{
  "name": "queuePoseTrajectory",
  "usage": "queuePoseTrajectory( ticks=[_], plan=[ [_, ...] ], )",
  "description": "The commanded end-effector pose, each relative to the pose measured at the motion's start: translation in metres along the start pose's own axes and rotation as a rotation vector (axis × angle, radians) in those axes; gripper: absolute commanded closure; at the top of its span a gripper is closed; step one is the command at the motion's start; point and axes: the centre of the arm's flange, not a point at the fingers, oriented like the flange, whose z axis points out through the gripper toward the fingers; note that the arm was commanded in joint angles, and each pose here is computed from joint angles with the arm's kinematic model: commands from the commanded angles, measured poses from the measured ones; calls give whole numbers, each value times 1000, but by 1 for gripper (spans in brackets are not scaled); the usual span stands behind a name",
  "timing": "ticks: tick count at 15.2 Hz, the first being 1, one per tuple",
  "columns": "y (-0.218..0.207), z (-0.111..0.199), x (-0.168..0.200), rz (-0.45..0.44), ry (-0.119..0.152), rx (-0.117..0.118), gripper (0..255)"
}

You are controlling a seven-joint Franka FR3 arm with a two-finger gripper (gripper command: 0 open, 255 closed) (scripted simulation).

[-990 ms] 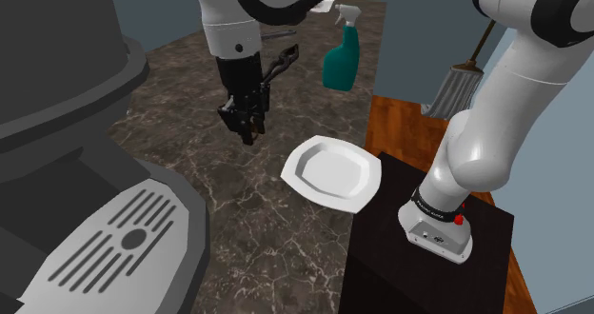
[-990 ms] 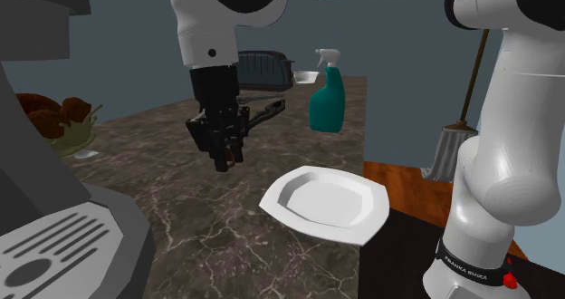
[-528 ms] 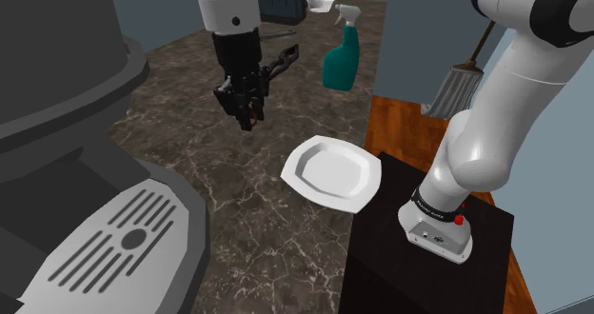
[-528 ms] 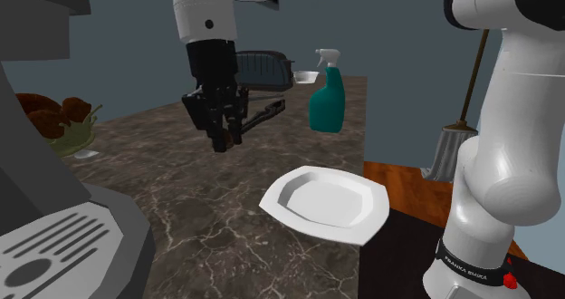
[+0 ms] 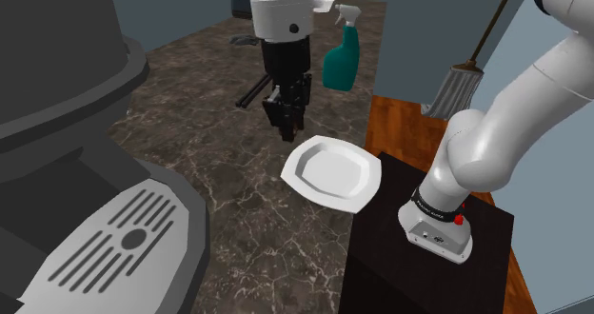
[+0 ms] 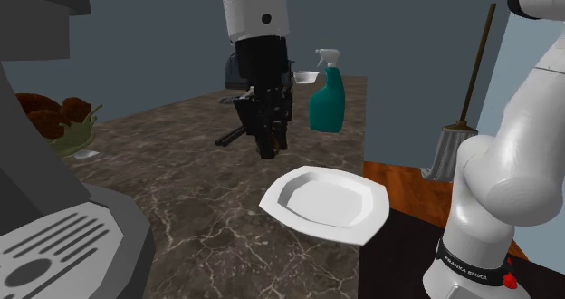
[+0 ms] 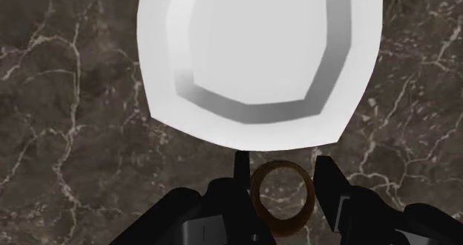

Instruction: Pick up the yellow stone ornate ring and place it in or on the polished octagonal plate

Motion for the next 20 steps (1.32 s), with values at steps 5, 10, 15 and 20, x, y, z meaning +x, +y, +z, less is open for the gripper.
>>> queuePoseTrajectory(
  ticks=[5, 10, 15, 20],
  plan=[
    [8, 14, -80, 1, 0, 1, 255],
    [10, 34, -99, 1, 0, 1, 255],
    [11, 60, -95, 1, 0, 1, 255],
    [12, 82, -92, 1, 0, 1, 255]
  ],
)
